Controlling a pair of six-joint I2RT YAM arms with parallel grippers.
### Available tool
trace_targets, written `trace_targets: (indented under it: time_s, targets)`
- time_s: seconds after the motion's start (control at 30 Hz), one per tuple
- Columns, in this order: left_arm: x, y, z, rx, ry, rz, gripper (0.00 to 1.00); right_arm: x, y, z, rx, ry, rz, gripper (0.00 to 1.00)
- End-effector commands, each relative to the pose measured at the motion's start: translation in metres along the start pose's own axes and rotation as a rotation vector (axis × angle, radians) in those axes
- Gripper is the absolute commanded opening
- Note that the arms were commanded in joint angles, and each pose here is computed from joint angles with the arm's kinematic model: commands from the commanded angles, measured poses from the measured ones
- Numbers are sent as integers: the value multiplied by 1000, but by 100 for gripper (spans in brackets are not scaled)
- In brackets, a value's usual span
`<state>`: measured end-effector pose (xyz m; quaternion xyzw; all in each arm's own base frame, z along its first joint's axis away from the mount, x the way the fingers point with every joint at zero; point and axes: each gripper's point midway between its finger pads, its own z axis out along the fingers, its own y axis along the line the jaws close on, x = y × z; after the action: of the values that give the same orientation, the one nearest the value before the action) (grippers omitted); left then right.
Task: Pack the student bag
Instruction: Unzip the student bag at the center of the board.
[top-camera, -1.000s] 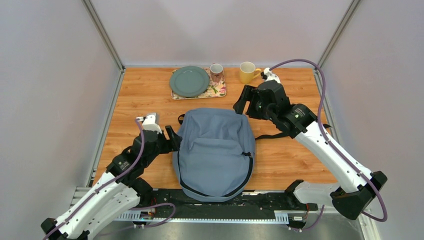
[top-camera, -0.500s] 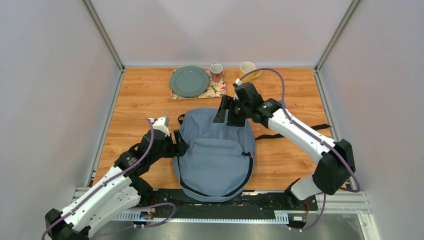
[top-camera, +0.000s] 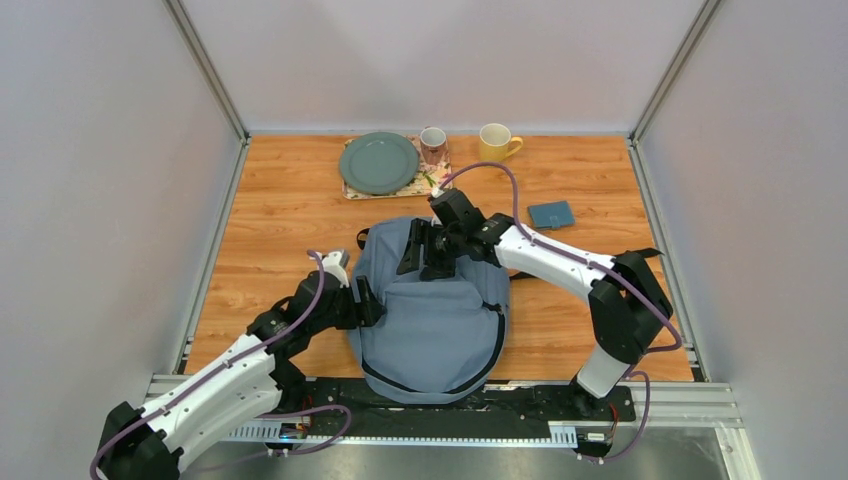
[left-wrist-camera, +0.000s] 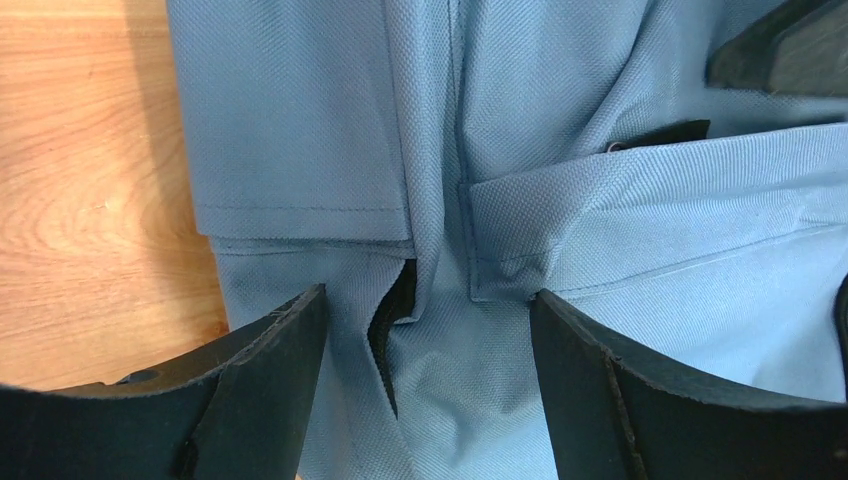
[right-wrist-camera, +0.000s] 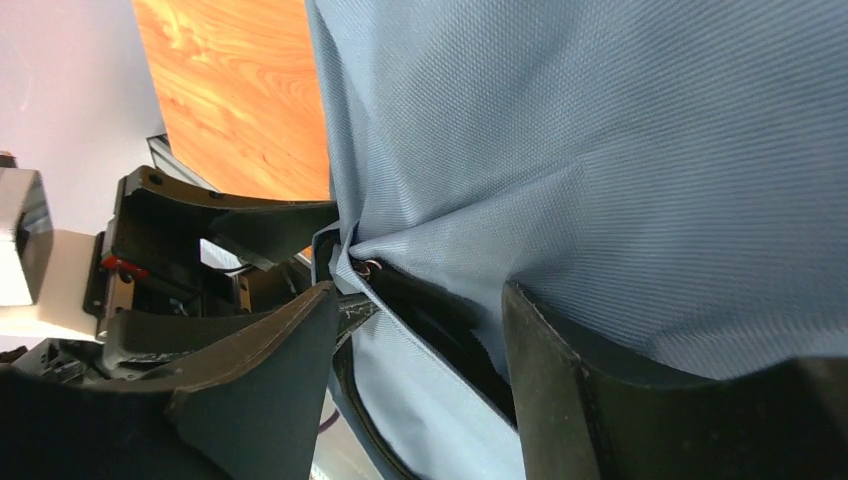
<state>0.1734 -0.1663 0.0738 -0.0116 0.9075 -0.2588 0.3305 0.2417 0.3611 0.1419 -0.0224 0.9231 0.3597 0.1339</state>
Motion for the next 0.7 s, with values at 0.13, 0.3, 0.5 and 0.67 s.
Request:
trace_targets:
  time_s: [0.13,0.3,0.5,0.67]
  targets:
    - [58,28,11,-26,144,-71,79,22,3,33,-44,48,45,64]
    - [52,23,11,12,96,-69,78,8,48,38,-126,28,-29,63]
    - [49,20,10,15,95,-58,78,12,76,58,-147,67,-75,62]
    - [45,24,9,-5,72,-61,78,10,93,60,-182,68,-113,61]
